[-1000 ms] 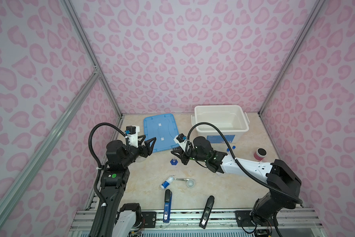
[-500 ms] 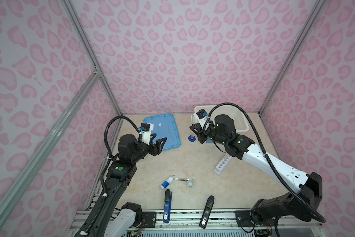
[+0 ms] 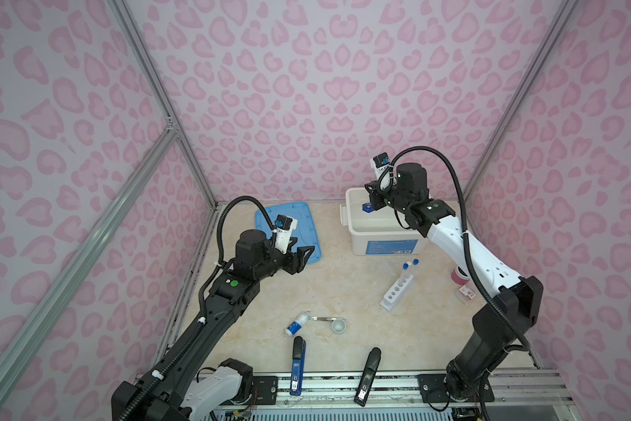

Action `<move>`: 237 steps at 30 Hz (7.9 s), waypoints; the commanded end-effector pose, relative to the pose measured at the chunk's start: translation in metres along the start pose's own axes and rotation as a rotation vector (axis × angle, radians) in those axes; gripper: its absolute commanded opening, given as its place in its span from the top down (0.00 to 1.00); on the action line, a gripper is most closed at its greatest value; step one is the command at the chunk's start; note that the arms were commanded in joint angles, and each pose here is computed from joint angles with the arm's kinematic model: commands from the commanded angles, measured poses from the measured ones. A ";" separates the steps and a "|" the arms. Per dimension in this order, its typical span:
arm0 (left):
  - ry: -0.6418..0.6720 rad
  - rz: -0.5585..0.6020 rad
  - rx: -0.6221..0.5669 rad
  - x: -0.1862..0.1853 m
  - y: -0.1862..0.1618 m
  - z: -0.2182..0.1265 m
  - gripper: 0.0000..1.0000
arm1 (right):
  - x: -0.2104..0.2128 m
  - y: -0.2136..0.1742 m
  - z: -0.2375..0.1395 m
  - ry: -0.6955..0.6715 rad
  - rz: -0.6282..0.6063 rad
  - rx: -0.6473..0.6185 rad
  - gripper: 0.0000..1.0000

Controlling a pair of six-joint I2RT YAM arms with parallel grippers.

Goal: Organize the chemistry lab equipment
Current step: 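Lift the graduated cylinder and carry it into the white bin with the right gripper, then lower the cylinder onto the bin floor with the right gripper, then open the right gripper and raise it out of the bin, then swing the right gripper toward the small white crucible near the tweezers, then lower the right gripper onto the crucible rim and close on it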

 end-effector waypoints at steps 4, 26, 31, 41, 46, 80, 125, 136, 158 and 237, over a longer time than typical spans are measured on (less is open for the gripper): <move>-0.012 0.018 -0.062 -0.003 0.025 0.005 0.32 | -0.026 -0.021 0.055 0.004 0.048 0.015 0.85; -0.060 -0.016 -0.141 -0.004 0.052 0.042 0.32 | -0.024 -0.105 0.169 0.158 -0.011 0.065 0.83; -0.035 -0.005 -0.151 -0.004 0.052 0.035 0.32 | -0.019 -0.123 0.174 0.183 -0.022 0.080 0.82; -0.019 0.001 -0.157 -0.003 0.052 0.030 0.32 | -0.012 -0.139 0.178 0.222 -0.068 0.089 0.82; -0.016 0.000 -0.156 -0.004 0.051 0.029 0.32 | -0.011 -0.145 0.180 0.236 -0.084 0.103 0.82; -0.012 0.007 -0.133 -0.005 0.055 0.040 0.31 | -0.025 -0.176 0.188 0.242 -0.025 0.097 0.75; -0.026 0.073 -0.115 -0.006 0.053 0.034 0.31 | -0.035 -0.026 0.026 0.092 0.029 0.206 0.61; -0.029 0.073 -0.099 0.007 0.048 0.019 0.31 | 0.058 -0.053 -0.043 0.197 -0.041 0.388 0.59; -0.017 0.044 0.016 0.015 0.005 0.000 0.31 | 0.182 -0.166 -0.093 0.450 -0.059 0.808 0.58; 0.004 0.016 0.046 0.036 -0.021 -0.010 0.32 | 0.262 -0.290 -0.085 0.380 -0.074 1.113 0.93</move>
Point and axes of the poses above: each gripper's point midway between its finger pads, its own z axis out along the fingers, its own x axis along the line the jaws close on, y = z × x, the point moved 5 cm from there along -z, back along the fingers, and after that the axes turned 6 degrees about -z, right-handed, at the moved point
